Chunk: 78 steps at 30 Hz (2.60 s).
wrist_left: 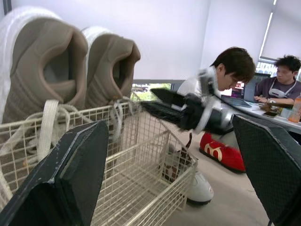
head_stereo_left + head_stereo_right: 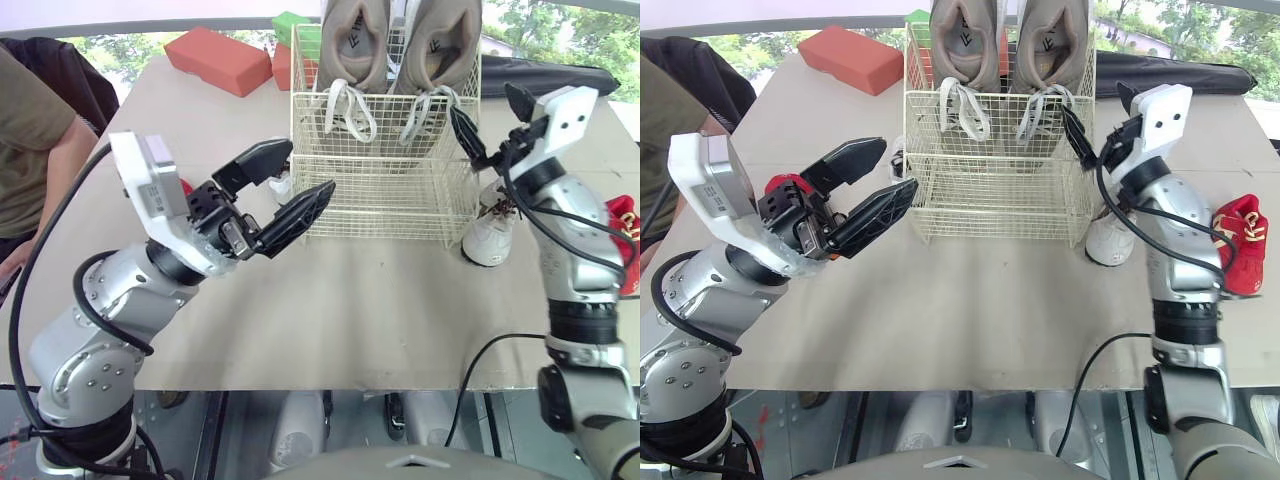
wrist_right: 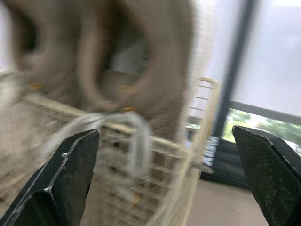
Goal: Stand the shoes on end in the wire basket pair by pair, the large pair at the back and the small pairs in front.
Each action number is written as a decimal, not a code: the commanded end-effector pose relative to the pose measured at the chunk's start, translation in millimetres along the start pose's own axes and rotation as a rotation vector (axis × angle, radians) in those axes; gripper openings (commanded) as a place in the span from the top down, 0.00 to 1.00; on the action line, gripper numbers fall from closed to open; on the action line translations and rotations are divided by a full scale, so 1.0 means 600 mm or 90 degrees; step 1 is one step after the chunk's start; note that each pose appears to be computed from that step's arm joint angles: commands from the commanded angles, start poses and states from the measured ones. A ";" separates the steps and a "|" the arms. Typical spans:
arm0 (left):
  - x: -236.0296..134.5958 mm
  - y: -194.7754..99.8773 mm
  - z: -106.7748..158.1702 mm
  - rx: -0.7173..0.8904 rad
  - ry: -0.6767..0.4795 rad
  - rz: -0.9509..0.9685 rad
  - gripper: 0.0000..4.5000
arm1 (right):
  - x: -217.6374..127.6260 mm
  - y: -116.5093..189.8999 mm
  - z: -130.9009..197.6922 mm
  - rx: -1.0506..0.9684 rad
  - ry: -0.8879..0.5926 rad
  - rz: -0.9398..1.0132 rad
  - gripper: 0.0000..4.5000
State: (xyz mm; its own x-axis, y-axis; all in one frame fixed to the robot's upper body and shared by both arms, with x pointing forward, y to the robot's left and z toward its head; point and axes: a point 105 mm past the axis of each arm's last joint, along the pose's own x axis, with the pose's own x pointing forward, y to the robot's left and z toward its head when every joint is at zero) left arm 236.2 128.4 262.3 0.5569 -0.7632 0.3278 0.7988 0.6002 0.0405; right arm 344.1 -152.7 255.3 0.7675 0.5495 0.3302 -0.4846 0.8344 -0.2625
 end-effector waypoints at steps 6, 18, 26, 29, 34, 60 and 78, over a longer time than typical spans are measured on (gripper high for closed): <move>-0.054 0.057 -0.026 -0.028 0.045 0.131 0.00 | -0.108 0.089 0.037 0.035 0.080 0.265 0.01; -0.067 0.163 -0.126 -0.019 0.234 0.338 0.00 | -0.186 0.156 0.043 0.028 0.124 0.341 0.01; 0.006 0.216 -0.185 -0.014 0.277 0.371 0.00 | -0.188 0.168 0.052 0.009 0.124 0.311 0.01; 0.040 0.230 -0.219 -0.006 0.286 0.382 0.00 | -0.185 0.172 0.055 0.000 0.120 0.298 0.01; 0.058 0.243 -0.237 -0.005 0.253 0.397 0.26 | -0.183 0.173 0.061 -0.013 0.122 0.287 0.00; 0.006 0.059 0.083 0.265 -0.060 -0.109 0.94 | -0.078 0.081 0.166 -0.104 0.057 0.305 0.00; 0.051 0.055 -0.029 0.478 0.272 -0.634 0.94 | -0.035 0.163 0.150 0.025 0.282 0.614 0.00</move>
State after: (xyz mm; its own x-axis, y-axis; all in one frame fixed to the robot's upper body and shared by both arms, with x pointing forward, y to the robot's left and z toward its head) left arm 281.3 120.9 252.0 -0.0774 -0.8944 -0.4404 0.7265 -0.3531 0.5895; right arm 245.6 -79.5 301.4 0.1405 0.9269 -0.3479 -0.9776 0.0742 -0.1970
